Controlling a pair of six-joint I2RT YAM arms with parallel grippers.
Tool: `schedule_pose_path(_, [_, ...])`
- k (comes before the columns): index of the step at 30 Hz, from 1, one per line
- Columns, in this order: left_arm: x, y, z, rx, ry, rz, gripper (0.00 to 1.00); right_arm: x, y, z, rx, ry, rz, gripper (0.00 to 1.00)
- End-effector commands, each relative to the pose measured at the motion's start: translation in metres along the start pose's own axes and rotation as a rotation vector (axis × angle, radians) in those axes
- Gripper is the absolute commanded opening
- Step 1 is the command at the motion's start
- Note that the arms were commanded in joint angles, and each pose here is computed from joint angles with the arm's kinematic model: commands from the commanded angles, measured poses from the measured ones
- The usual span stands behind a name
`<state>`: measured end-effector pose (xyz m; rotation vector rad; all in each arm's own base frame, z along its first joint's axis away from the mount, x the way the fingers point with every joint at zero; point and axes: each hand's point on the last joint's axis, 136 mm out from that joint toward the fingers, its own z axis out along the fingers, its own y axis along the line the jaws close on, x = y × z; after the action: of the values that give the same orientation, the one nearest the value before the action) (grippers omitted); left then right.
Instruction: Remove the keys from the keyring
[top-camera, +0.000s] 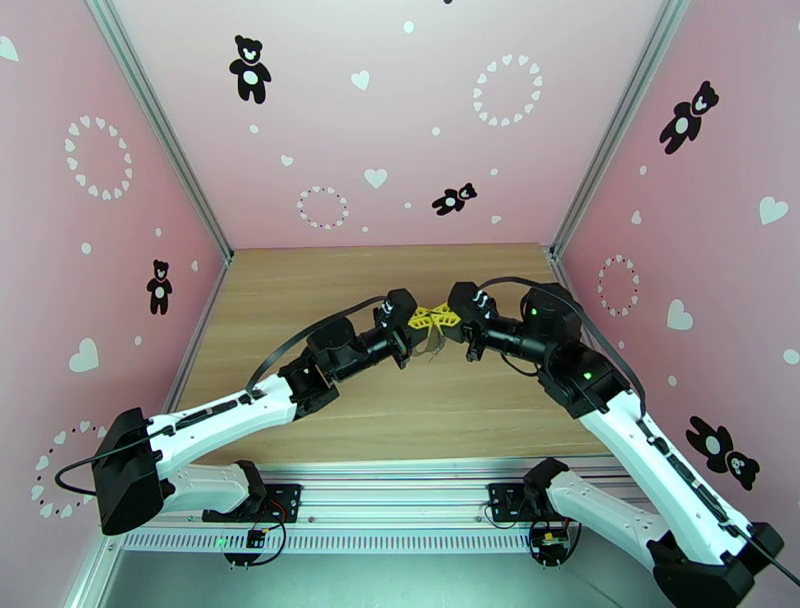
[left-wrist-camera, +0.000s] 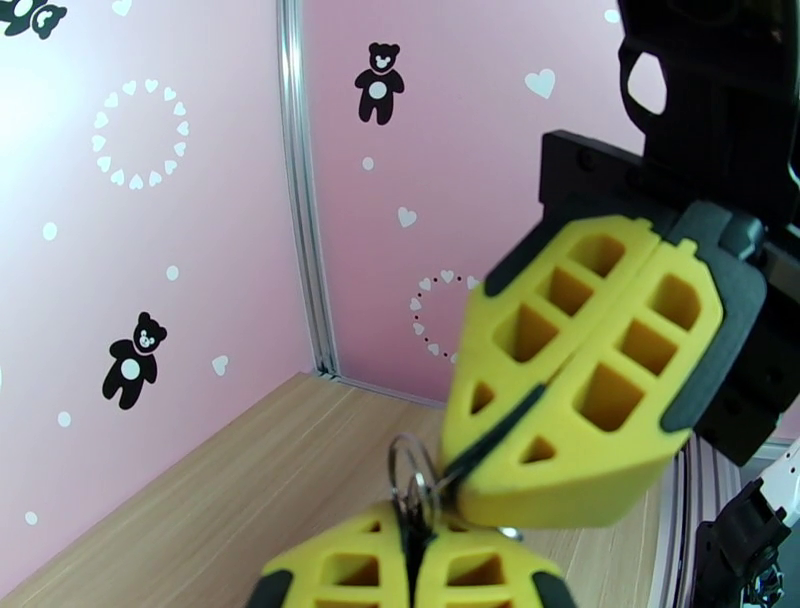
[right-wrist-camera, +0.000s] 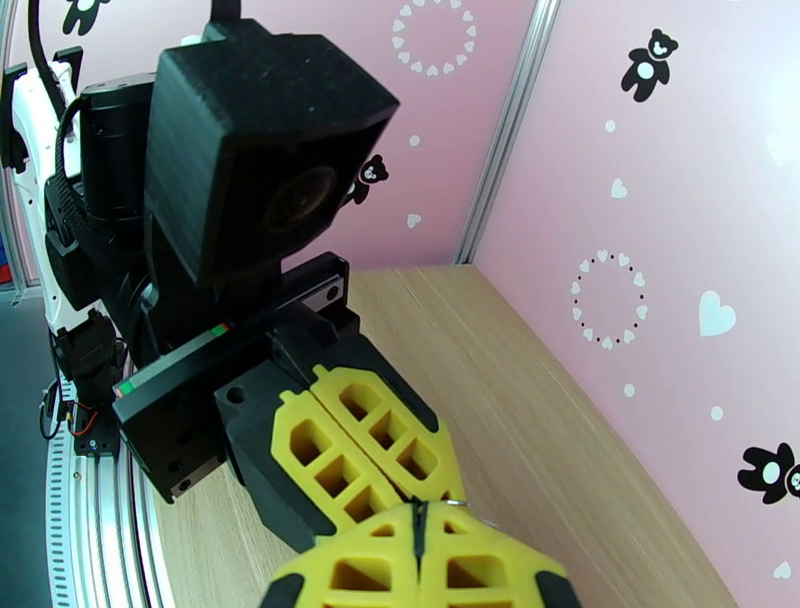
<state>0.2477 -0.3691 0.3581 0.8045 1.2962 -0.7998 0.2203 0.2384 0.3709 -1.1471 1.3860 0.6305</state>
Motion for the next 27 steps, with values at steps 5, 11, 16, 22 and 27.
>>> schedule_pose_path(5, [-0.094,0.060,-0.027,-0.280,-0.322,-0.043,0.00,0.037,0.045,-0.005,-0.206,0.123,0.146,0.00])
schedule_pose_path(11, [-0.099,0.064,-0.024,-0.295,-0.335,-0.066,0.00,0.042,0.046,-0.004,-0.206,0.140,0.147,0.00])
schedule_pose_path(16, [-0.085,0.051,-0.013,-0.224,-0.285,-0.012,0.00,0.016,0.022,-0.005,-0.119,0.046,0.166,0.00])
schedule_pose_path(22, [-0.042,0.035,-0.011,-0.147,-0.196,0.059,0.18,-0.016,0.004,-0.004,-0.147,-0.015,0.240,0.00])
schedule_pose_path(27, [-0.019,0.028,-0.015,-0.119,-0.142,0.091,0.27,-0.026,0.000,-0.004,-0.215,-0.040,0.299,0.00])
